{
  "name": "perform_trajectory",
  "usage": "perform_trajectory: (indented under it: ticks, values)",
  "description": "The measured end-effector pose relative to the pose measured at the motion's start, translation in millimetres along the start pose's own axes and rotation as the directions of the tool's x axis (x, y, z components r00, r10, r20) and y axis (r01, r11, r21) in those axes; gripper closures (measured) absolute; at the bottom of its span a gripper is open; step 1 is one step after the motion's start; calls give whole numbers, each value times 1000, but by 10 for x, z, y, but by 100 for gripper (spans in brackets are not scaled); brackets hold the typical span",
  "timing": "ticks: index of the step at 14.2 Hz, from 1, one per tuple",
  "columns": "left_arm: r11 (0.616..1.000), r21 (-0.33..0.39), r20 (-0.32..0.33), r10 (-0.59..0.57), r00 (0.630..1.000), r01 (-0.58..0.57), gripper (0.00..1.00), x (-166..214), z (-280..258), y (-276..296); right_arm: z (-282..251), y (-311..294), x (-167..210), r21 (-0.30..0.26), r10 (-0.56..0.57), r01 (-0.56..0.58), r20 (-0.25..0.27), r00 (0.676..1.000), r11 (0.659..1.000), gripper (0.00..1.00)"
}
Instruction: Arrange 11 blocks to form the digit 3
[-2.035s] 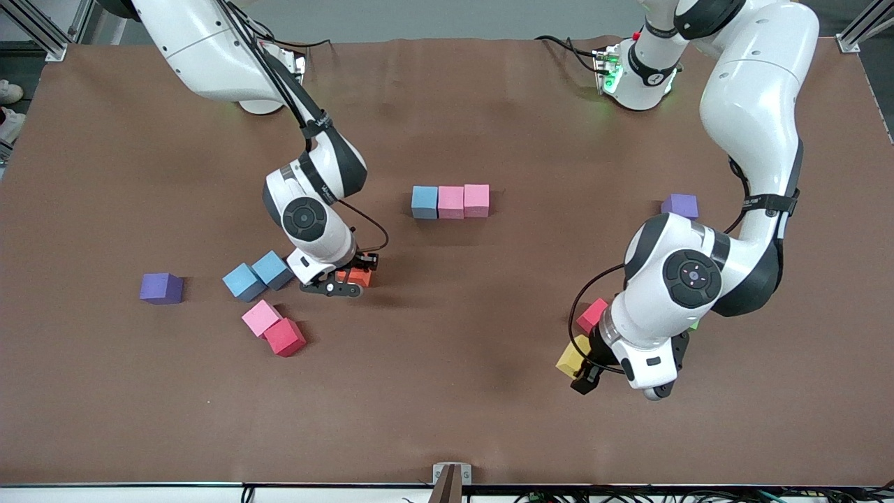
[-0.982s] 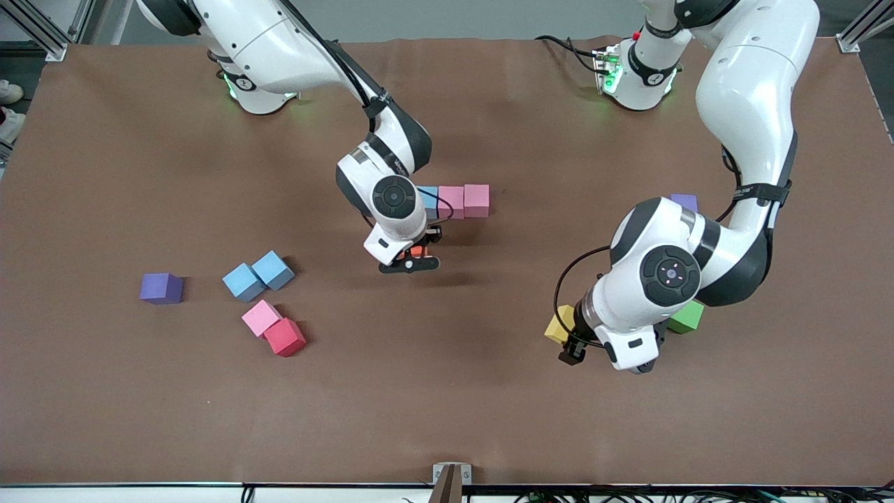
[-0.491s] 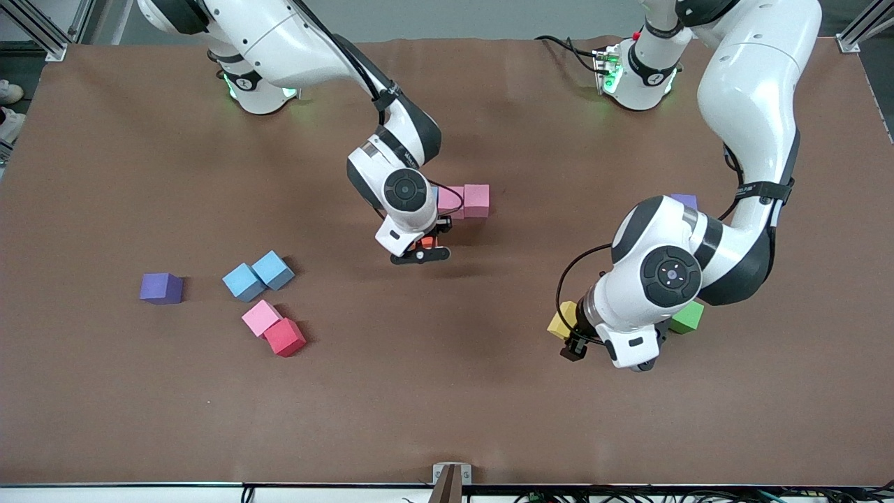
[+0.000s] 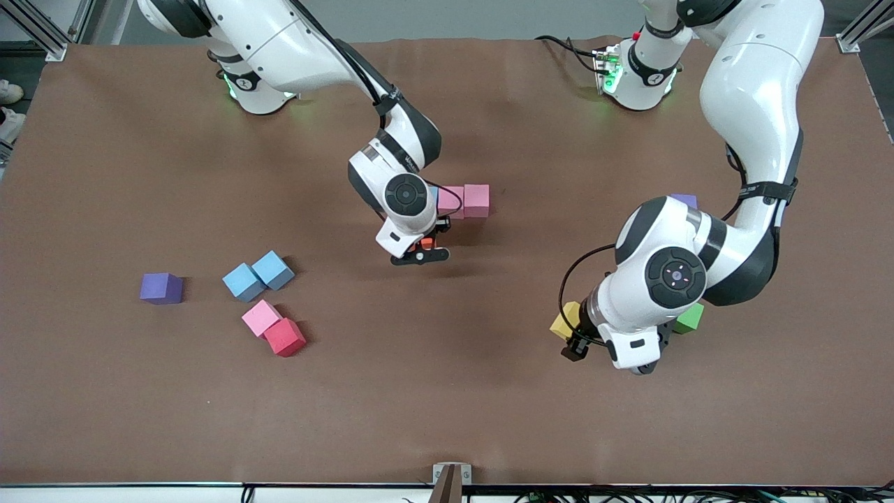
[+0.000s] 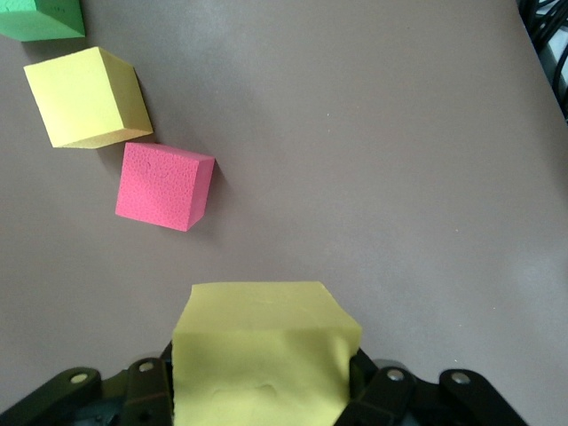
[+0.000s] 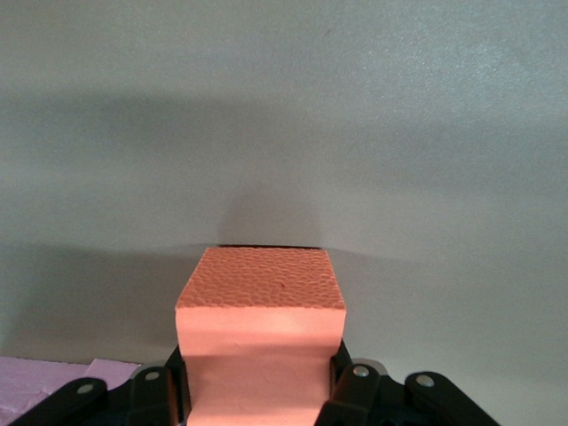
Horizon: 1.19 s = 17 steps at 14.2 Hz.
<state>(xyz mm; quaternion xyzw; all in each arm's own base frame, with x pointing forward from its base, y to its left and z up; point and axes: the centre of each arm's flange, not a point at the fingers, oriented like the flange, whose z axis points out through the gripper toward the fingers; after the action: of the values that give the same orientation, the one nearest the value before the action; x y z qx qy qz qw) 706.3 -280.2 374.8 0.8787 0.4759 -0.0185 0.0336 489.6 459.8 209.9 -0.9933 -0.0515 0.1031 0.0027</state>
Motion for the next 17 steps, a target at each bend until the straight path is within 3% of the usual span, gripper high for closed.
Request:
perform_trajectory:
  ticks: [17]
  values:
    - [999,-10,-5,53,999,-53,38,29,-75,-5,52,-11,-34,-4,-8,8,10,1000,1000,43]
